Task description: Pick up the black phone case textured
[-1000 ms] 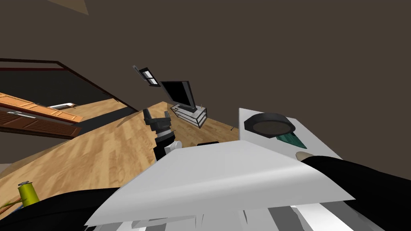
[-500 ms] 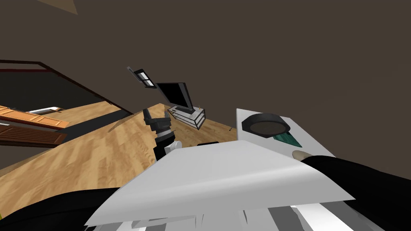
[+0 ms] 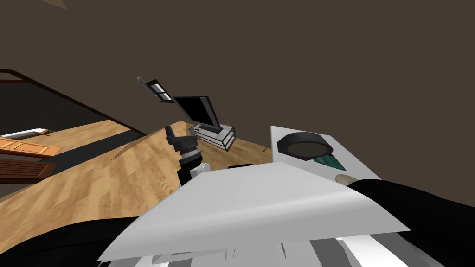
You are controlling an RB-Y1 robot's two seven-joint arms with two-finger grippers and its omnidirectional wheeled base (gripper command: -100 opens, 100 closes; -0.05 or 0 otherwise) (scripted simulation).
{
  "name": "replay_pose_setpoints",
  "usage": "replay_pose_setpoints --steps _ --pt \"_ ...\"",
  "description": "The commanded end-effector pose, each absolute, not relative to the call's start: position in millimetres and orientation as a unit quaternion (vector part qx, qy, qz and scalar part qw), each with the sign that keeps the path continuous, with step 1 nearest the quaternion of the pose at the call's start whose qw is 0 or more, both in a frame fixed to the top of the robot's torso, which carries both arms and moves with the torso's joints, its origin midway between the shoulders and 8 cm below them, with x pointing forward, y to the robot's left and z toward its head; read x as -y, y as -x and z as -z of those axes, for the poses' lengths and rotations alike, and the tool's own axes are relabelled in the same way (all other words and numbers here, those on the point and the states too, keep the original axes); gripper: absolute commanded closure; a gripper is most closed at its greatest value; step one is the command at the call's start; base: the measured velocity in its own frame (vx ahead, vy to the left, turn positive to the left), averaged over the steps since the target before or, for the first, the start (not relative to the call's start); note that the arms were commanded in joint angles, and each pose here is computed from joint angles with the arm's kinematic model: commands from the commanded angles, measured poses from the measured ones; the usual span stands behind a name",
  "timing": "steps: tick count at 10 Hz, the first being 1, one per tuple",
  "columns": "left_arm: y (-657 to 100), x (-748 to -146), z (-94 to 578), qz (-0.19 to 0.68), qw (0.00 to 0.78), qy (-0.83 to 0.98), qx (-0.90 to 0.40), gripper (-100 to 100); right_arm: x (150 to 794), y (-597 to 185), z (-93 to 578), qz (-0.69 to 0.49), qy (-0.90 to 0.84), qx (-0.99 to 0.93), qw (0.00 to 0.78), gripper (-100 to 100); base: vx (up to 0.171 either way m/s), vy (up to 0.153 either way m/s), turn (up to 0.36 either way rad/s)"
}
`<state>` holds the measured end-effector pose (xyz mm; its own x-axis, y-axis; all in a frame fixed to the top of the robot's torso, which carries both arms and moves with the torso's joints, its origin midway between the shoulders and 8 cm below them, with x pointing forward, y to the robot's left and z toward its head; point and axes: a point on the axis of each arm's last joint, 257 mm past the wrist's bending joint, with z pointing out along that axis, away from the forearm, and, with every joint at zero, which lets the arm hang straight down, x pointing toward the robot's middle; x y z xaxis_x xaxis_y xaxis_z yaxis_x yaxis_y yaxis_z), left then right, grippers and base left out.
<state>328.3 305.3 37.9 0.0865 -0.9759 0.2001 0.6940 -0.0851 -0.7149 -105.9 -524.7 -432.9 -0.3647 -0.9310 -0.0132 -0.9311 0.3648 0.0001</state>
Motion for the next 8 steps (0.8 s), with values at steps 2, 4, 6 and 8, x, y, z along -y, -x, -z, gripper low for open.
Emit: replay_pose_setpoints --steps 2,4,6,8 --pt "-328.3 -305.3 -37.9 0.646 0.646 0.354 -0.199 0 524.5 105.9 433.0 -0.002 0.564 -0.826 0.005 100 0.012 -0.009 -0.006" --pt "-328.3 -305.3 -37.9 0.646 0.646 0.354 -0.199 0 524.2 106.7 433.0 -0.003 0.563 -0.826 0.005 100 0.000 0.000 0.000" --pt "-328.4 -305.3 -37.9 0.646 0.646 0.354 -0.199 0 524.3 106.4 433.0 -0.003 0.563 -0.826 0.005 100 0.000 0.000 0.000" --pt "-328.4 -305.3 -37.9 0.646 0.646 0.354 -0.199 0 532.2 102.8 430.8 -0.002 0.559 -0.829 0.005 100 -0.024 0.019 0.050"
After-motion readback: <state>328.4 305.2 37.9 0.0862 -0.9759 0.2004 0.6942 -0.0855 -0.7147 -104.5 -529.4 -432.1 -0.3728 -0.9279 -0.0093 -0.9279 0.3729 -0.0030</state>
